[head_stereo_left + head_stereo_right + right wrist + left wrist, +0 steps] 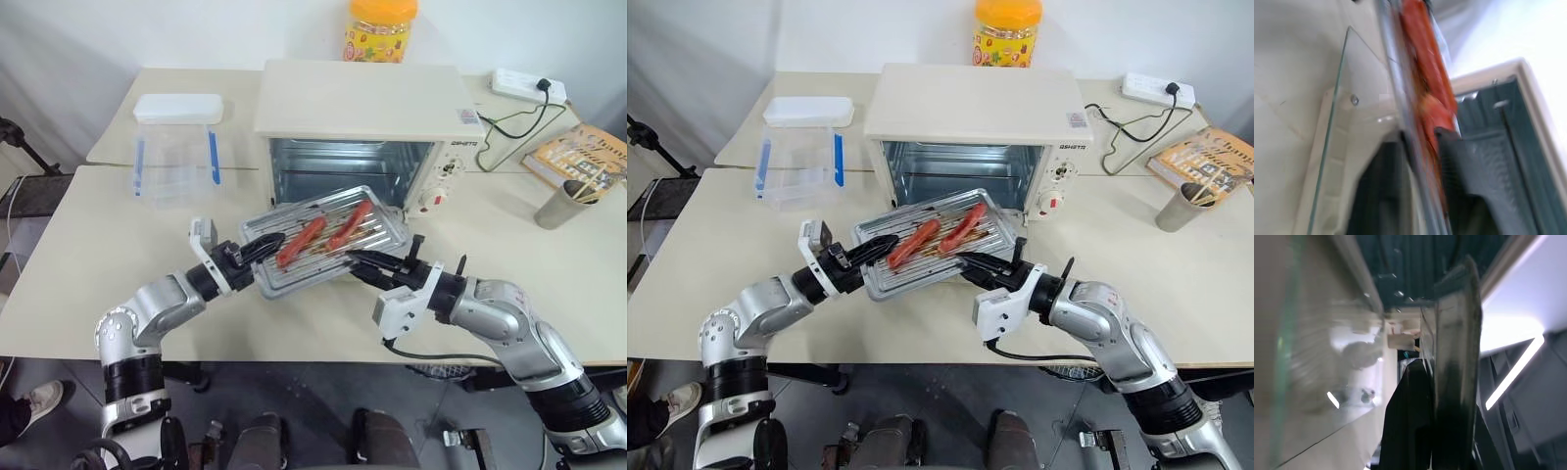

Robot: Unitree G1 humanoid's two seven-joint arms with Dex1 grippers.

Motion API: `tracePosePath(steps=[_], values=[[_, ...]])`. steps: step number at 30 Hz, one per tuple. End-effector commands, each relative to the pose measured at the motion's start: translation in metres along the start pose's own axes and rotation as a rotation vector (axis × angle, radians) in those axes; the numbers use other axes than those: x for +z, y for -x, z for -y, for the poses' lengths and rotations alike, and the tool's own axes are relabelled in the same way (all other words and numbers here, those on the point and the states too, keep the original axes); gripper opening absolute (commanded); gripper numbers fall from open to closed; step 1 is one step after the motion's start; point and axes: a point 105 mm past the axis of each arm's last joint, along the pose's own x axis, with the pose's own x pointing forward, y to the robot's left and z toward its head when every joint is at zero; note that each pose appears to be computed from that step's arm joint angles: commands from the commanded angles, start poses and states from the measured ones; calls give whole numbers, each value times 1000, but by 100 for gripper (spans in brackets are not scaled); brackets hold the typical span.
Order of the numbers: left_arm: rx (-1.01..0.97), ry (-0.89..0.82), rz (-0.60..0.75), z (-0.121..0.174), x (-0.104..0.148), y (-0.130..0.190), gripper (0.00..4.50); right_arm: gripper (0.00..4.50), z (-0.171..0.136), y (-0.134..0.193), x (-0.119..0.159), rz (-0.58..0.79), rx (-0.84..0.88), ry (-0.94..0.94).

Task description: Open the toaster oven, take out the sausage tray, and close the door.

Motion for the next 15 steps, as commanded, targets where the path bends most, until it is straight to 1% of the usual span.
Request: tracePosePath(steps=[1, 2, 4, 7, 8, 10, 12, 15], values=[[-119, -43, 84, 17, 8, 28, 0, 251, 13, 20, -4, 9, -38, -3], [-128, -48, 103, 17, 9, 36, 0, 290, 14, 26, -6, 10, -40, -7], [-144, -68, 103, 17, 7, 50, 0, 355, 11, 36, -13, 4, -32, -66], [-161, -85, 112, 17, 5, 69, 0, 355, 9, 51, -22, 16, -32, -134], [-156, -88, 122, 16, 5, 76, 0, 337, 7, 57, -25, 19, -20, -162], [-158, -99, 136, 16, 4, 86, 0, 288, 0, 65, -32, 13, 10, -243], [-170, -112, 152, 17, -2, 104, 0, 224, -7, 75, -42, 0, 17, -351], [-166, -113, 162, 16, -7, 115, 0, 116, -5, 80, -52, -11, -25, -416]])
